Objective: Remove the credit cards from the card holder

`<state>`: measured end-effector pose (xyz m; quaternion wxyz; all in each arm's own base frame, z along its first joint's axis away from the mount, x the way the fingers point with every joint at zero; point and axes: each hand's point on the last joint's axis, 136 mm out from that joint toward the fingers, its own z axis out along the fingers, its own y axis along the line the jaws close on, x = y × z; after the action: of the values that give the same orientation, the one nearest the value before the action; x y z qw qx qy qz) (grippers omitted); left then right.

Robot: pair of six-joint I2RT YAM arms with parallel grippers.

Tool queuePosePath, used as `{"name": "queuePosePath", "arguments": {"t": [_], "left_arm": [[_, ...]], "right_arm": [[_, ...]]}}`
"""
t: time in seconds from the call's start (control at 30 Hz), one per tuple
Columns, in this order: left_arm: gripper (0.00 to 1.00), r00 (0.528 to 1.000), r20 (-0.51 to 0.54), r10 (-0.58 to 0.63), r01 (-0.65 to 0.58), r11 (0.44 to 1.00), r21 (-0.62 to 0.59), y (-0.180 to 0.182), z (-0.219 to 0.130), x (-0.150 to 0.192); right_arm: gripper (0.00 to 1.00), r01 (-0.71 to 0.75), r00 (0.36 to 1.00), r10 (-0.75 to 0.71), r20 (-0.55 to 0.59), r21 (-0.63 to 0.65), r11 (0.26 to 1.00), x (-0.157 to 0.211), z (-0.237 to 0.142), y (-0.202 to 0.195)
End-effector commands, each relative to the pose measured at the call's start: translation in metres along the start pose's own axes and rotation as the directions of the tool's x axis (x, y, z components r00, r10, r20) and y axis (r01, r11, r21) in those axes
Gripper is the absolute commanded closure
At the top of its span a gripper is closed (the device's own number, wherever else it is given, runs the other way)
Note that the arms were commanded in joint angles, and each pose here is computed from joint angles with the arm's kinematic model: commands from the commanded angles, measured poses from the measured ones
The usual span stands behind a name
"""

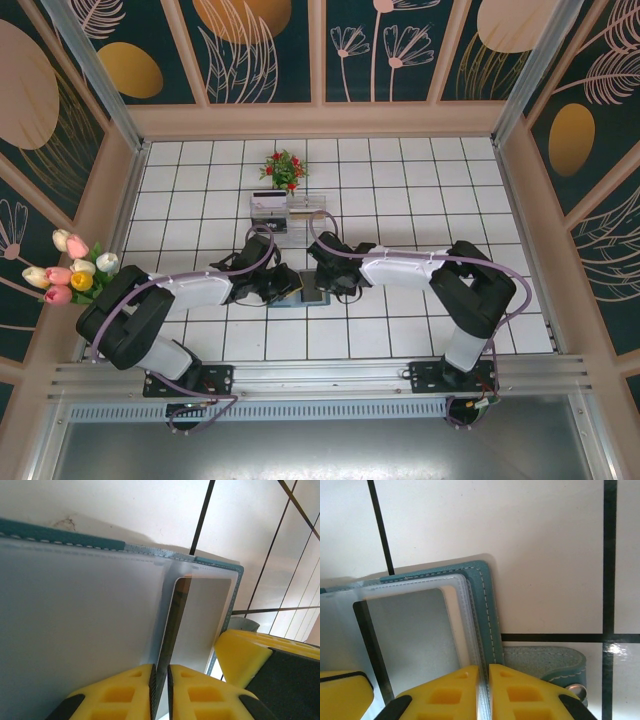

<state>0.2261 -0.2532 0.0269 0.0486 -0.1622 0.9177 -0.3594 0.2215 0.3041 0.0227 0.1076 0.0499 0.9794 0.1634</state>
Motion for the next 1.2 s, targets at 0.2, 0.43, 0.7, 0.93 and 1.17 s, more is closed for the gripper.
{"name": "queuePosePath", "arguments": {"t": [0.2, 0.43, 0.7, 0.93, 1.17], "left_arm": [[0.75, 1.000, -0.015, 0.026, -0.026, 0.999, -0.031, 0.011, 0.006, 0.004], [0.79, 0.998, -0.040, 0.057, -0.058, 0.998, -0.015, 0.008, 0.011, 0.005], [0.79, 0.993, -0.047, 0.108, -0.108, 0.994, 0.006, 0.005, 0.011, 0.006], [0.84, 0.992, -0.040, 0.122, -0.121, 0.992, 0.026, 0.001, 0.008, 0.004], [0.88, 0.991, -0.037, 0.132, -0.131, 0.991, 0.029, 0.000, 0.006, 0.003]], "right_arm": [[0.84, 0.007, 1.000, -0.006, -0.022, 0.018, 1.000, 0.006, 0.002, -0.012], [0.84, 0.012, 0.999, -0.011, -0.031, 0.030, 0.999, 0.009, 0.007, -0.015], [0.84, 0.014, 0.999, -0.012, -0.042, 0.038, 0.999, 0.012, 0.011, -0.018], [0.84, 0.016, 0.999, -0.014, -0.052, 0.044, 0.999, 0.014, 0.014, -0.020], [0.84, 0.018, 0.998, -0.016, -0.053, 0.047, 0.999, 0.014, 0.014, -0.020]]}}
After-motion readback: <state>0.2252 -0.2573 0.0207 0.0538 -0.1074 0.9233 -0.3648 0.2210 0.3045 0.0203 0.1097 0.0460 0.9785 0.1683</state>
